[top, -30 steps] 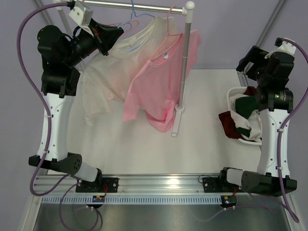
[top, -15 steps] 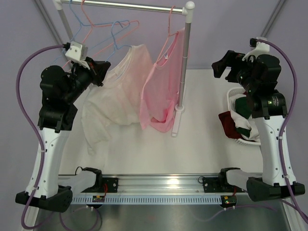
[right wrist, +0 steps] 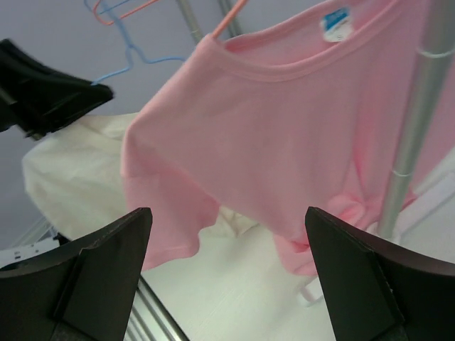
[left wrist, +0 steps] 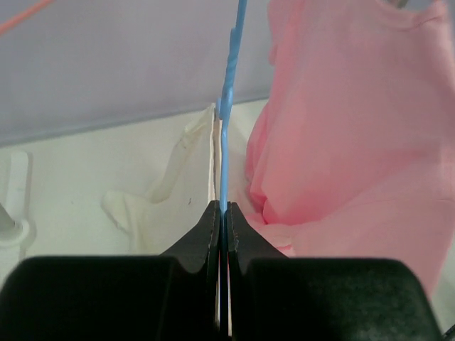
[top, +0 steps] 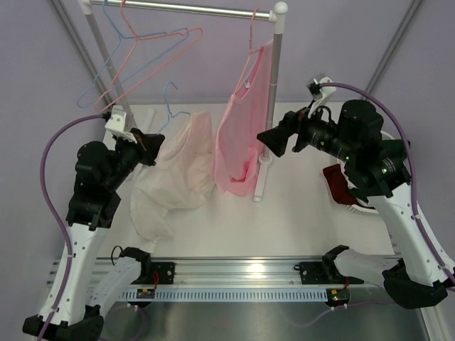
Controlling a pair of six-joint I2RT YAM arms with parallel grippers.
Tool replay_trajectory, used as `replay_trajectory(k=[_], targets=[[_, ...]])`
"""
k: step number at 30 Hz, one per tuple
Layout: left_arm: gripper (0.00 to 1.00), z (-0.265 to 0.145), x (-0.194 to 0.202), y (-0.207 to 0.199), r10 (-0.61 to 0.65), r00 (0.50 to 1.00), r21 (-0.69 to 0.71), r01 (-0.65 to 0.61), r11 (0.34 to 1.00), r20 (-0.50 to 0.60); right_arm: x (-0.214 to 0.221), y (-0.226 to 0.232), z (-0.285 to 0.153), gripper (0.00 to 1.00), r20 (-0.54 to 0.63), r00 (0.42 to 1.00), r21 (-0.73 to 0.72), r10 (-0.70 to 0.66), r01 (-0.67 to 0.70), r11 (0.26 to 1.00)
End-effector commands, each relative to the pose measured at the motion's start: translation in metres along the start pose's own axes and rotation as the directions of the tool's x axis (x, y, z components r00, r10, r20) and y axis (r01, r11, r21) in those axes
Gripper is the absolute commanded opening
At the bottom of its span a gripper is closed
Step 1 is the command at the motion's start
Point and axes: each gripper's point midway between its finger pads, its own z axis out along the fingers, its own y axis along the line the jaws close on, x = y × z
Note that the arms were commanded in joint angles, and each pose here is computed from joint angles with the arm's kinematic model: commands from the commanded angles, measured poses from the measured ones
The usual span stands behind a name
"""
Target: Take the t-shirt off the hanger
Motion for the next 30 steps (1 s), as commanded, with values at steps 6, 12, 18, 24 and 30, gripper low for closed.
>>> replay_trajectory(k=[6, 12, 18, 24, 30], targets=[[0.0, 0.005, 0.019, 0.074, -0.117, 0.991, -0.395, 0.131, 0.909, 0.061, 0.051, 0.082, 0.035, 0.99, -0.15, 0.986, -0.275, -0.076, 0.033, 0.961], [0.0, 0.008, 0.019, 0.106, -0.162, 0.98, -0.555, 0.199, 0.808, 0.116, 0.069, 0.136, 0.051, 0.99, -0.204, 0.973, -0.407, -0.104, 0.012, 0.914], [0.0, 0.007, 0.016, 0.124, -0.207, 0.956, -0.645, 0.292, 0.706, 0.205, 0.093, 0.188, 0.067, 0.99, -0.261, 0.957, -0.508, -0.127, -0.024, 0.861], [0.0, -0.004, 0.021, 0.152, -0.214, 0.927, -0.772, 0.374, 0.514, 0.307, 0.107, 0.224, 0.088, 0.99, -0.279, 0.953, -0.588, -0.116, -0.074, 0.806], [0.0, -0.006, 0.015, 0.165, -0.187, 0.933, -0.841, 0.36, 0.404, 0.309, 0.127, 0.236, 0.128, 0.99, -0.259, 0.956, -0.625, -0.14, -0.055, 0.779]])
